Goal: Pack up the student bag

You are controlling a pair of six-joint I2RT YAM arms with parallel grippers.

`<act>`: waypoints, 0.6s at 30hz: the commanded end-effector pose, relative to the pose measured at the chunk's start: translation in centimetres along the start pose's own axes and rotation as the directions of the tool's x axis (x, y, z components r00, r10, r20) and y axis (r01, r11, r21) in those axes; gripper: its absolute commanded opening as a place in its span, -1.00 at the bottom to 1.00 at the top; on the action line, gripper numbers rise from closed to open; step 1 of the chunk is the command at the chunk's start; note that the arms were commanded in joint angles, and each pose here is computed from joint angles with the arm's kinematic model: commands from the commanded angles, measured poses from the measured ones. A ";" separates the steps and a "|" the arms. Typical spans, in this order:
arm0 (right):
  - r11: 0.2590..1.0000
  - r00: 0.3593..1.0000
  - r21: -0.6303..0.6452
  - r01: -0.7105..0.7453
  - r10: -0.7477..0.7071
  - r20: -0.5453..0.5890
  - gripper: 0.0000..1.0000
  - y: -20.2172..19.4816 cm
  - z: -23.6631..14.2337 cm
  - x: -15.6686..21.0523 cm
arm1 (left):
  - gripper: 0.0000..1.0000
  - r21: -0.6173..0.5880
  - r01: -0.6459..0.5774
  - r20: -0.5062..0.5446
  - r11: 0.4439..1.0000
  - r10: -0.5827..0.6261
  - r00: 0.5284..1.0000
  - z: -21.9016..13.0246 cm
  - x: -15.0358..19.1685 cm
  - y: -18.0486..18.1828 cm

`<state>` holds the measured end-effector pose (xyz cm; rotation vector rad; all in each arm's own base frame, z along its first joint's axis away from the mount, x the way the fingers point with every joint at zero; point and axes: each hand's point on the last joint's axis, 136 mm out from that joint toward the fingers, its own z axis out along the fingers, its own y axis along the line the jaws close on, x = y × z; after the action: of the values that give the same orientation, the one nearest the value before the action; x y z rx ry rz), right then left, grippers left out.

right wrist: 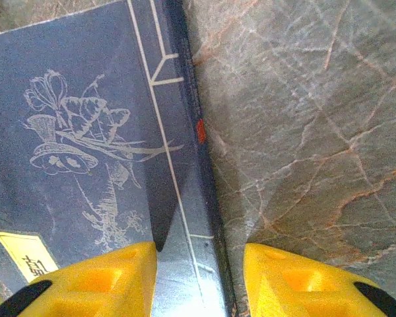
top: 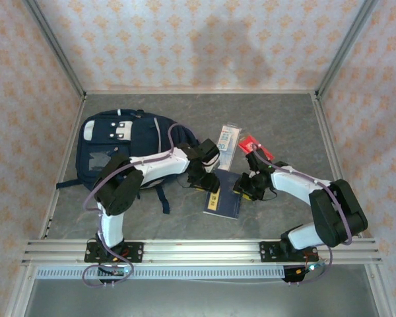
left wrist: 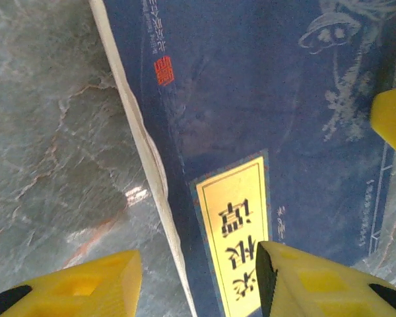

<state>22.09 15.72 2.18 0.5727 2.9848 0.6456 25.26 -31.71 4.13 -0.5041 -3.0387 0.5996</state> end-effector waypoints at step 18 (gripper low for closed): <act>0.958 0.989 -0.263 0.116 -0.135 -0.054 -0.21 5.1 -0.9 1.7 | -0.47 0.042 0.033 -0.053 0.999 -0.031 0.998 2.4 0.5 -0.3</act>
<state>22.11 16.60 2.62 0.5185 2.9744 0.7451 25.11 -32.22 2.46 -0.4504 -2.9971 0.6131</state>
